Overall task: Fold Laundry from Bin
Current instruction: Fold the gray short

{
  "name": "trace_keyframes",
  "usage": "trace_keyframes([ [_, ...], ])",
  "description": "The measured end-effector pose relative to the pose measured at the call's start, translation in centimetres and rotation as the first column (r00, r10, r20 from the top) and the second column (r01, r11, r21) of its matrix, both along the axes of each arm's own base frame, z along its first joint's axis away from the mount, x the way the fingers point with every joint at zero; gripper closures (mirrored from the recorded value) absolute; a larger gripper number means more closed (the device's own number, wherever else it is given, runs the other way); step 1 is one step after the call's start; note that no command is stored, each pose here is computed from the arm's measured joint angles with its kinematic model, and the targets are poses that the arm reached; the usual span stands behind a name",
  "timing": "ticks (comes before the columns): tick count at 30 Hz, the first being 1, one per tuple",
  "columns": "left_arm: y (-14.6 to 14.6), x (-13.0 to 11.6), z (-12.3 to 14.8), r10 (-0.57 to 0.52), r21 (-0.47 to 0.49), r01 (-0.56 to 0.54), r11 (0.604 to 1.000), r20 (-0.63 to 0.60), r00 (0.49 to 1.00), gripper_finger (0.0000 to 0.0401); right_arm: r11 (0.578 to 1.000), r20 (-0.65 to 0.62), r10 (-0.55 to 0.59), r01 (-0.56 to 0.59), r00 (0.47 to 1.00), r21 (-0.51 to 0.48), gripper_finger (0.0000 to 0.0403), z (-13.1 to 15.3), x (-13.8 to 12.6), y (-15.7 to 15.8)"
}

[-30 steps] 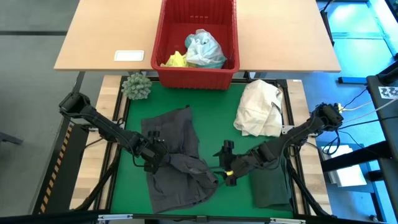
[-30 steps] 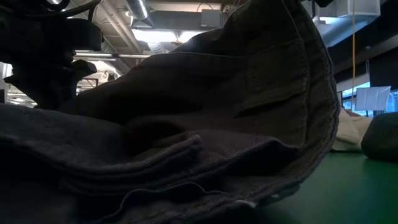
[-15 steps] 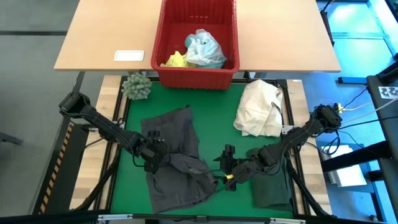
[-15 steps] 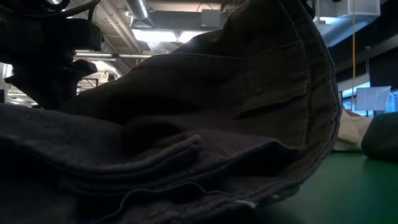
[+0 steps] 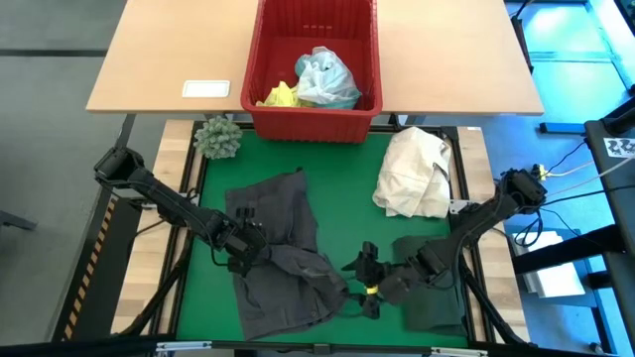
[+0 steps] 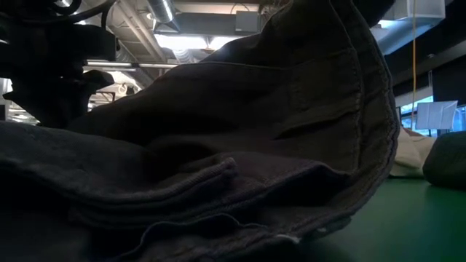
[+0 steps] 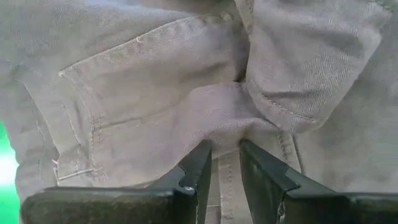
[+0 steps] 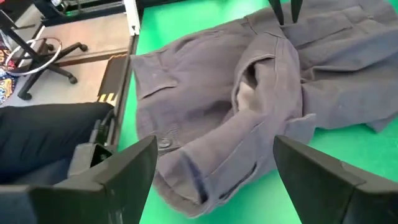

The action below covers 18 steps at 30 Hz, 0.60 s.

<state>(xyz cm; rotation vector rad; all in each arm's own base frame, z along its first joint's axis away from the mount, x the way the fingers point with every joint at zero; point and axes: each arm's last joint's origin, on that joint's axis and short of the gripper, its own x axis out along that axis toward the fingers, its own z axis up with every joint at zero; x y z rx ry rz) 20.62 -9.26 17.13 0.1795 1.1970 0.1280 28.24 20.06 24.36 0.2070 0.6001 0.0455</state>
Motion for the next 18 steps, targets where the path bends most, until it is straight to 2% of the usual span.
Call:
trace_keyframes([
  [6,0.2,0.1,0.0,0.007,0.013,-0.007,1.000,0.005,1.000,0.0317,0.998,0.013,-0.061,0.061,0.998,-0.013,0.0084,-0.7,-0.5,1.0],
  [12,0.2,0.1,0.0,0.008,0.015,-0.008,1.000,0.006,1.000,0.0283,0.995,-0.016,-0.081,0.080,0.997,-0.053,0.0084,-3.1,0.3,1.8],
  [18,0.2,0.1,0.0,0.030,0.005,-0.030,1.000,0.010,1.000,0.0259,0.988,0.016,-0.153,0.153,0.988,-0.035,0.0084,-3.2,0.3,1.9],
])
